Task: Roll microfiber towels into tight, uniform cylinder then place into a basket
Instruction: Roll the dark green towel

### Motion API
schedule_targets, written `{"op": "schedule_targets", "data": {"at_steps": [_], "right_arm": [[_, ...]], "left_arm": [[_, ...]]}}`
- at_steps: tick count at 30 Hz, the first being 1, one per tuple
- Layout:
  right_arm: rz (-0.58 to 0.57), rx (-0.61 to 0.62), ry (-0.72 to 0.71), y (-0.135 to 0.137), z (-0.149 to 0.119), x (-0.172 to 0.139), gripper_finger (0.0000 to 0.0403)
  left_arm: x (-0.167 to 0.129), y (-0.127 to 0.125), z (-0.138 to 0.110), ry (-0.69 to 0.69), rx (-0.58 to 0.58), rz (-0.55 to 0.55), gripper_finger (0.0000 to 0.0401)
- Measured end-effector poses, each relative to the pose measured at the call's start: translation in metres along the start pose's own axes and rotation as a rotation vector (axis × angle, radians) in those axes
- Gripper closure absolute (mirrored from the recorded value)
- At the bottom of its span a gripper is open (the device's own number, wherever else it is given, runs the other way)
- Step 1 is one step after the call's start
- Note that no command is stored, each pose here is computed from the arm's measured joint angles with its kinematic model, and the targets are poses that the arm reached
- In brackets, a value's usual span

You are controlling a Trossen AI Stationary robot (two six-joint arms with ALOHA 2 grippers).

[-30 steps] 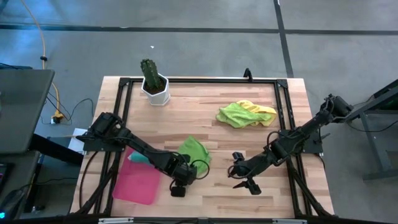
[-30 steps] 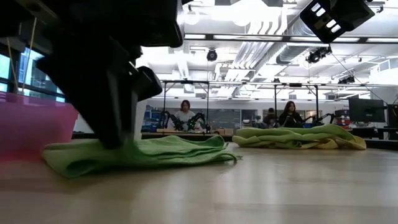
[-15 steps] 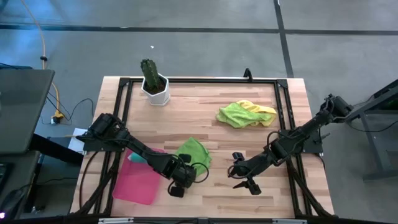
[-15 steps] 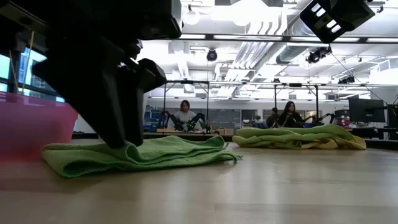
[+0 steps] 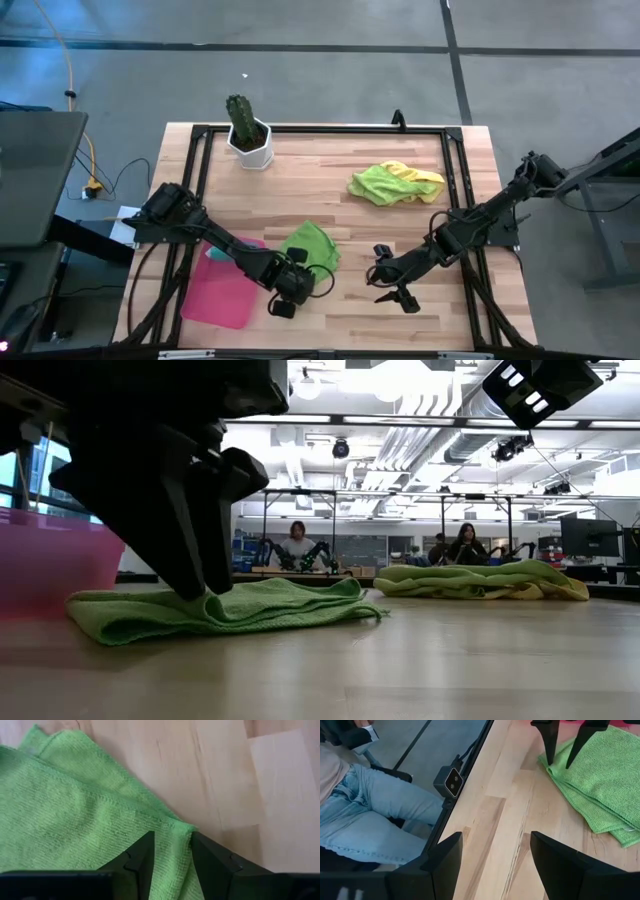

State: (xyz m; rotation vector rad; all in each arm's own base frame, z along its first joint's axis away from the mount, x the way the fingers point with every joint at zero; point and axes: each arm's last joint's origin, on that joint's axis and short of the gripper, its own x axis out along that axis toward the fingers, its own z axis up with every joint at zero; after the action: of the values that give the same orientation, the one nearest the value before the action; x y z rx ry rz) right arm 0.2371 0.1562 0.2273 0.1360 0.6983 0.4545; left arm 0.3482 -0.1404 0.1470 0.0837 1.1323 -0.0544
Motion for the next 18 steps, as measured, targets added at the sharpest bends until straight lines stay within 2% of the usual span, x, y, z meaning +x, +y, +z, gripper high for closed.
{"op": "schedule_targets", "data": {"at_steps": [4,12,18], "right_arm": [[0.0,0.001,0.0,0.0001,0.0,0.0,0.0176],[0.0,-0.006,0.0,0.0001,0.0,0.0,0.0176],[0.0,-0.006,0.0,0.0001,0.0,0.0,0.0176]], "left_arm": [[0.0006,-0.0005,-0.0026,0.034,0.002,-0.031,0.0285],[0.0003,-0.0046,-0.0042,0.035,0.016,-0.026,0.0286],[0.0005,-0.0023,-0.0036,0.021,0.014,0.027,0.0286]]}}
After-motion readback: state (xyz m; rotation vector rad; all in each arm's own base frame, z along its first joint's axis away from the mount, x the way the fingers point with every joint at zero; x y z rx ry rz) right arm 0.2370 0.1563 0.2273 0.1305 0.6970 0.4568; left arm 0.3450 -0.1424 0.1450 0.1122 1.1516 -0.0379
